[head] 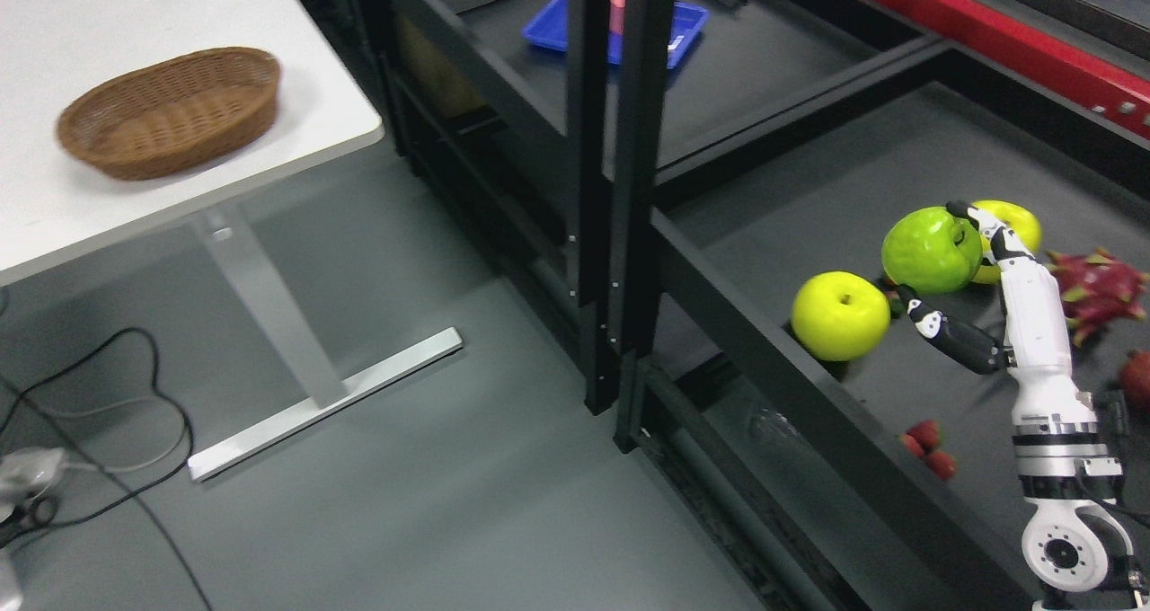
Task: Place green apple on left shelf middle layer
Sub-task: 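Hold the green apple in the right hand while turning to the black shelf tray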
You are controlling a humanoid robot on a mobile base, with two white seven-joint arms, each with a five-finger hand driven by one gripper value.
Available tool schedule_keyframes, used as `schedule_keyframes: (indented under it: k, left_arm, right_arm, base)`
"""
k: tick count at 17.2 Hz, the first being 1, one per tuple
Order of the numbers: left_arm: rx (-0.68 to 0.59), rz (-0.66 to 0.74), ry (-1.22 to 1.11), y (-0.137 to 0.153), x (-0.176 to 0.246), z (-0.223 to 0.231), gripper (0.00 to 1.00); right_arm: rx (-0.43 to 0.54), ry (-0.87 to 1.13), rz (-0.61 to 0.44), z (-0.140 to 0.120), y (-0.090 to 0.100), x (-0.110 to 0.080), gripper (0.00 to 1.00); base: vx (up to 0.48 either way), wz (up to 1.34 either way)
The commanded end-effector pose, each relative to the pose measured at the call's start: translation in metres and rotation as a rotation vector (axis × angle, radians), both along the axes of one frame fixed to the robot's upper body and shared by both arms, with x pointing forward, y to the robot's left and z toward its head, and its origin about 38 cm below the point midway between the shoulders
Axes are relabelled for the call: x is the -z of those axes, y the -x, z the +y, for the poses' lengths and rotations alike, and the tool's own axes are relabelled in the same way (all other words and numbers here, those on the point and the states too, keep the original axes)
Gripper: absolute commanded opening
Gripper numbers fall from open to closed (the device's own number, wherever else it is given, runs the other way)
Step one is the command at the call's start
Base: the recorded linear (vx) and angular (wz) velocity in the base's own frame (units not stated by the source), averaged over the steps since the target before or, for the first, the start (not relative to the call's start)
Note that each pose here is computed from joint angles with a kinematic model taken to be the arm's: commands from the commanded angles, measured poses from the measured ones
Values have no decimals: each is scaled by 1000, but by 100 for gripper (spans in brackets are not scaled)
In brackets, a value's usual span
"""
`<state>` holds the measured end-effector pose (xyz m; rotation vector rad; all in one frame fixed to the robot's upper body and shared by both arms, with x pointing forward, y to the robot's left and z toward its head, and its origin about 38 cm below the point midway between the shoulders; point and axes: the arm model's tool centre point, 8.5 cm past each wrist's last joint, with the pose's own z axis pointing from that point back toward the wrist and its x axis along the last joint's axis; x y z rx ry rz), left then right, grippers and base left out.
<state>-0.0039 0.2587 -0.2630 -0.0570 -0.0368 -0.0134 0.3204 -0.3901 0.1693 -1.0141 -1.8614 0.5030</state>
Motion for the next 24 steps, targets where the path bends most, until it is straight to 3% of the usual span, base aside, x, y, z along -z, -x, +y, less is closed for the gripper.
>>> schedule_keyframes:
  k: [1,15,19,24]
  left_arm:
    - [1,0,-18,0,-1,11,100]
    - [1,0,-18,0,-1,11,100]
    - [1,0,-18,0,-1,11,100]
    - [1,0,-18,0,-1,11,100]
  right_arm:
    - [4,-15,6,2,2,5,0]
    - [-2,-18,57,5,6,16,0]
    - [-106,8,169,26,0,30,0]
    - [-271,33,274,80,-12,49,0]
  base:
    - [49,-909]
    - [150,-894]
    - [149,-581]
    - [118,-367]
